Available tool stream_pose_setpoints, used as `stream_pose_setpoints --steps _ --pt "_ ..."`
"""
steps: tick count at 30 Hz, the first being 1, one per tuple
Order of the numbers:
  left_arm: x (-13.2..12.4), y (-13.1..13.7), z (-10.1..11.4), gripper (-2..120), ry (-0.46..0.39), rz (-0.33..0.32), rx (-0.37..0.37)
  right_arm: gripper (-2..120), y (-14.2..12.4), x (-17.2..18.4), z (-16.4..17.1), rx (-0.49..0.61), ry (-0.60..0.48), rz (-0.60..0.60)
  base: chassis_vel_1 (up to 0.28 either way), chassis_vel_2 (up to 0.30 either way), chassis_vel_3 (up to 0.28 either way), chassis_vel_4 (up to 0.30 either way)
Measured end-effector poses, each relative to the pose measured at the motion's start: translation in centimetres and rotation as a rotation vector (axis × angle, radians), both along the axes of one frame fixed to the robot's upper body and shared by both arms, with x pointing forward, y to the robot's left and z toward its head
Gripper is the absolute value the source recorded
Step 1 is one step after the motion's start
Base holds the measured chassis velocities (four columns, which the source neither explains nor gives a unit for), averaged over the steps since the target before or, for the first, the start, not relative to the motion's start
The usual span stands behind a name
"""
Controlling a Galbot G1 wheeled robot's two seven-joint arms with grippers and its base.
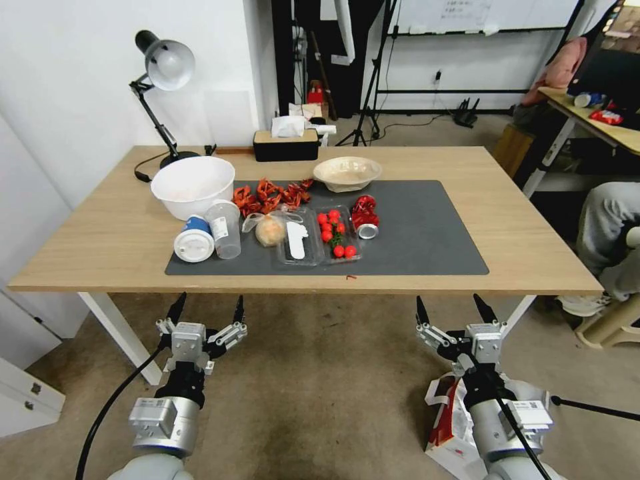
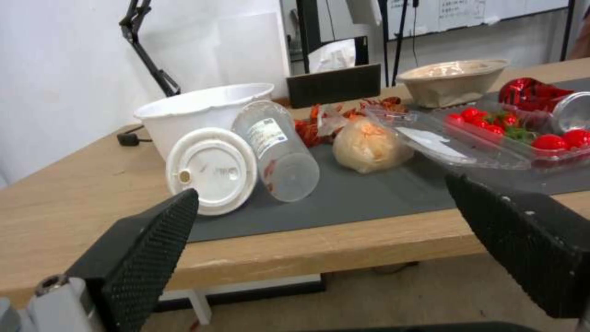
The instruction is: Pick up the food delivery bag from the floor and place it on the table.
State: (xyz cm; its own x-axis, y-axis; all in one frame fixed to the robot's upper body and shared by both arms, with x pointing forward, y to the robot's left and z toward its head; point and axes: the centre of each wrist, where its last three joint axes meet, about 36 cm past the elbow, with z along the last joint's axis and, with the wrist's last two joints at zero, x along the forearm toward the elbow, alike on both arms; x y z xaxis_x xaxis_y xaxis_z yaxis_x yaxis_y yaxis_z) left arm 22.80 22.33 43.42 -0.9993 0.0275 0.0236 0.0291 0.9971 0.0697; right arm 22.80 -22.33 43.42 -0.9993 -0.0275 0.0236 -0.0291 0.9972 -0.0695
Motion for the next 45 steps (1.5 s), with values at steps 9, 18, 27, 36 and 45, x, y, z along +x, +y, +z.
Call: stream_pose_setpoints --steps 9,18,27,36,45 --pt "0.0 0.0 0.0 100 0.000 0.000 0.000 100 0.0 0.0 0.0 0.000 0.000 0.000 0.000 0.000 0.000 0.000" --pt "0.0 0.0 0.0 100 0.000 0.000 0.000 100 0.0 0.0 0.0 0.000 0.000 0.000 0.000 0.000 0.000 0.000" --pt "-0.8 -2.3 2.2 100 0.083 0.049 -0.110 100 -1.0 -0.3 1.6 0.031 0.092 0.043 0.000 0.000 0.000 0.000" --pt "-3.2 -6.2 5.6 100 0.168 0.080 -0.342 100 -3.2 -0.6 4.9 0.081 0.208 0.188 0.000 0.000 0.000 0.000" --pt "-3.0 -6.4 4.2 100 0.143 0.083 -0.337 100 -3.4 -0.6 4.5 0.090 0.152 0.183 0.000 0.000 0.000 0.000"
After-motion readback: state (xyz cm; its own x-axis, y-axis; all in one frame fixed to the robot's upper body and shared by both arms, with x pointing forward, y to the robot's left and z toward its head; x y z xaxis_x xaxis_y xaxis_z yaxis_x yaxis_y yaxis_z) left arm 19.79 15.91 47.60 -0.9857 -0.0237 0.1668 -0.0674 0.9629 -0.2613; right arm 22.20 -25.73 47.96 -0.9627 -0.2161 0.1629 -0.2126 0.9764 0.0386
